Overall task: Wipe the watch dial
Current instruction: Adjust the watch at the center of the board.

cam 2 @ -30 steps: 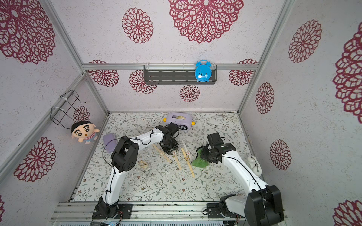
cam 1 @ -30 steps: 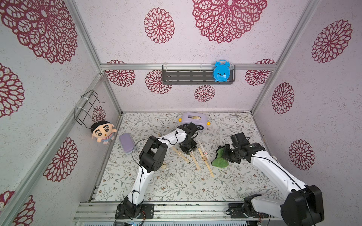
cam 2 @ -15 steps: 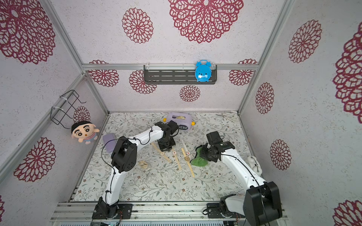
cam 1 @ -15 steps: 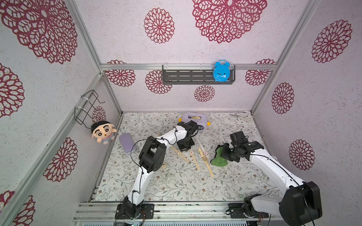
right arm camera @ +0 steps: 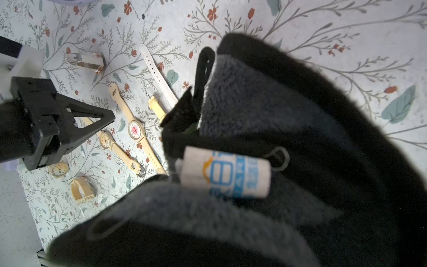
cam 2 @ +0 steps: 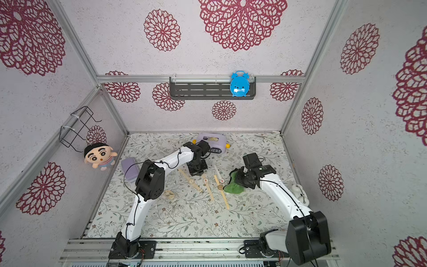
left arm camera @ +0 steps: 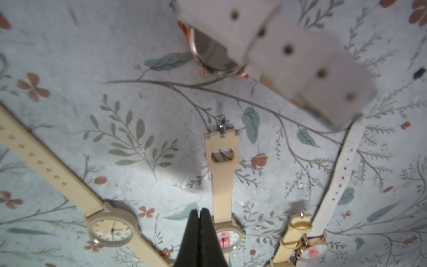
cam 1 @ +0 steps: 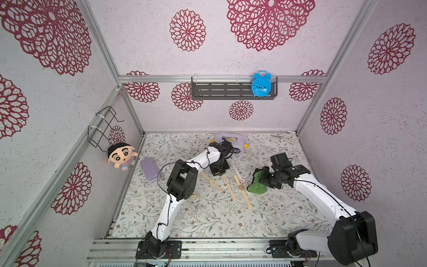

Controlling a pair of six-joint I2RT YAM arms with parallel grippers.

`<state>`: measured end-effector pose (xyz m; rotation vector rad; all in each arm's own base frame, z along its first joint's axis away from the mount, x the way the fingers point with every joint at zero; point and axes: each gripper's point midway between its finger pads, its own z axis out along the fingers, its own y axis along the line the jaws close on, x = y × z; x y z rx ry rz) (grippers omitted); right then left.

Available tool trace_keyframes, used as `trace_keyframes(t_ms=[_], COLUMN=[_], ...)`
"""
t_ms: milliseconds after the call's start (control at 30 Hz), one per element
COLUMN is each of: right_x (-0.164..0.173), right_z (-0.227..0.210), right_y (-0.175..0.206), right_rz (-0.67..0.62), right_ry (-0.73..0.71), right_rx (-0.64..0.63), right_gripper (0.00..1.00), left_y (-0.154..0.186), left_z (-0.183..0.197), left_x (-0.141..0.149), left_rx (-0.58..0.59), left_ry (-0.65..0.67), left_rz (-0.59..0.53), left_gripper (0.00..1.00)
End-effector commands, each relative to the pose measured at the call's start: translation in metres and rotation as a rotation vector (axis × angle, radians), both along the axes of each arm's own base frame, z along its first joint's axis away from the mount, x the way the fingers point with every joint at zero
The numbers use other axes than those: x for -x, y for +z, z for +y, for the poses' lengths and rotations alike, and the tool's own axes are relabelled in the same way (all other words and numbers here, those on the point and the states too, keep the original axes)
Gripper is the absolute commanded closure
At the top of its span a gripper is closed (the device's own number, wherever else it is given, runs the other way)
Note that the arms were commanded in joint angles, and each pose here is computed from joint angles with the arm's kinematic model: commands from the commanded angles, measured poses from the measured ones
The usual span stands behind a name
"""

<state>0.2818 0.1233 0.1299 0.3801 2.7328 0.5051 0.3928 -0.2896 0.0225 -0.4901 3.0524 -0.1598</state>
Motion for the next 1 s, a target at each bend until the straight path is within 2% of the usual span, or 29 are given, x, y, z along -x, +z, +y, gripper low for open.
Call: trace_keyframes(t_ms=[0,133,467,667,967], right_x=[-0.010,-0.011,-0.016,-0.018,-0.019], right_z=[0.005,0.006,0.009,0.011,0.011], right_y=[0.014,0.012,0.006,0.005,0.004], right_rz=[-0.046,-0.039,-0.025,-0.019,-0.013], right_ry=[0.022,0.023,0.024,0.030,0.036], right_rx=[-0.020,-0.022,-0.025,-0.025,-0.021], right_gripper=[1.00,1.00,1.00,1.00,1.00], left_y=[-0.009,-0.009,0.025,0.021,-0.004], left_z=[-0.004,0.001,0.000,-0.007,-0.006], left_x=[-0.011,-0.011,-0.030,-0.032,-0.024], left_rx=[0.024,0.001,-0.005,0.011,0.012], left_ry=[-0.014,-0.020,-0.053,-0.056,-0.049], left_rz=[-0.015,-0.019,-0.128,-0.116,-0.055], left_gripper=[1.00,1.00,1.00,1.00,1.00])
